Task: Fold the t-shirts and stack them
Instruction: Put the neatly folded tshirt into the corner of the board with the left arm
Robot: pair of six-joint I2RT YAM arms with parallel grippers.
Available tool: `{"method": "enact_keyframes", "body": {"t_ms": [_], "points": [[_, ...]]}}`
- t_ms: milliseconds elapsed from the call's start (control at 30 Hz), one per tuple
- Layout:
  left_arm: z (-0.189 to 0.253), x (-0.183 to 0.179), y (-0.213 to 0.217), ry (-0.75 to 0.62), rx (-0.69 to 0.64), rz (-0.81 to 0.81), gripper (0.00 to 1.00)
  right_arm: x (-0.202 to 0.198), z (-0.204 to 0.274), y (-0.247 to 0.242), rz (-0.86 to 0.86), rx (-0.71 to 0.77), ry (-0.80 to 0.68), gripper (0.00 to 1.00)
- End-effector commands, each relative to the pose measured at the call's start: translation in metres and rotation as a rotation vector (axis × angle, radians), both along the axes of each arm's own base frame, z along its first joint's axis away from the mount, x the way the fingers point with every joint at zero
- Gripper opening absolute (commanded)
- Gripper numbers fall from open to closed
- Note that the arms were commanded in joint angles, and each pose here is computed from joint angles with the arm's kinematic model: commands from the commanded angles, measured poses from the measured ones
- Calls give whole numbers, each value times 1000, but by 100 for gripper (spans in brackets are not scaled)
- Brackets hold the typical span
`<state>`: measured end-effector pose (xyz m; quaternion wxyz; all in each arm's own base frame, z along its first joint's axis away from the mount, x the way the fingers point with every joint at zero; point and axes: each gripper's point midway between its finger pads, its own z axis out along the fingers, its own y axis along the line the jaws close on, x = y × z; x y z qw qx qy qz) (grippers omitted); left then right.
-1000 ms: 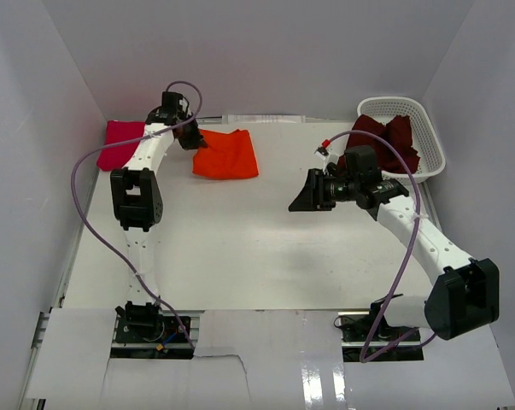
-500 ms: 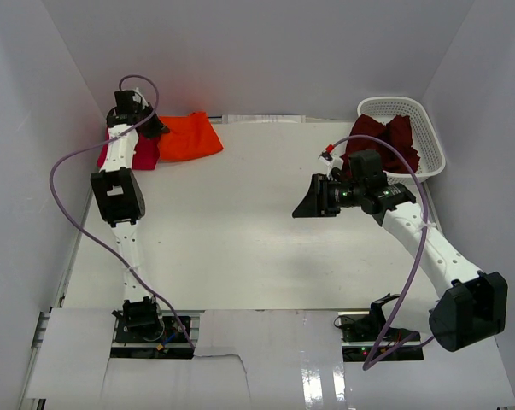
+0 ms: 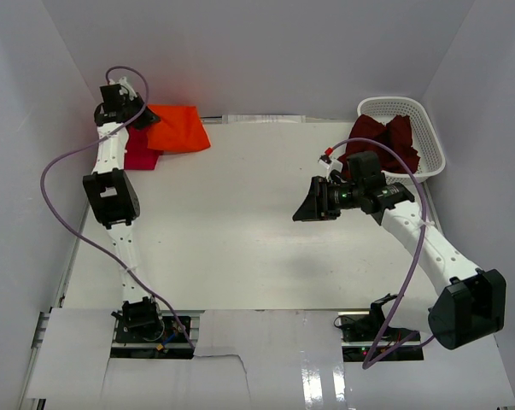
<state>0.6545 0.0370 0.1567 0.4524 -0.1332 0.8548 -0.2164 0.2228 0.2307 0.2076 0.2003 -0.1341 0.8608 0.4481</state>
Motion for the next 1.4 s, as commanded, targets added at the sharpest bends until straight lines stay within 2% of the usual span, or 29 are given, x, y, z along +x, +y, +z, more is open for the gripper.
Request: {"method": "enact_keyframes", "body": {"t_ms": [0, 100, 367, 600, 700, 833, 1133, 1200, 1367], "points": [[93, -10, 56, -177, -22, 84, 0, -1, 4, 3, 13, 22, 6, 50], [100, -17, 80, -184, -73, 111, 0, -2, 1, 3, 17, 20, 18, 49], [111, -22, 99, -209, -69, 149, 0, -3, -4, 6, 24, 23, 36, 49], [52, -31, 102, -77, -113, 200, 0, -8, -10, 5, 24, 25, 46, 49], [36, -34, 112, -35, -90, 247, 0, -9, -12, 6, 29, 28, 52, 49], [21, -39, 123, 10, -55, 293, 0, -10, -12, 6, 30, 31, 53, 49], [-7, -48, 133, 94, -73, 406, 0, -8, -14, 8, 33, 33, 62, 49], [-10, -54, 143, 116, -60, 477, 0, -9, -15, 9, 34, 37, 68, 49], [-15, -61, 152, 142, -40, 536, 0, -10, -15, 10, 36, 36, 67, 49]]}}
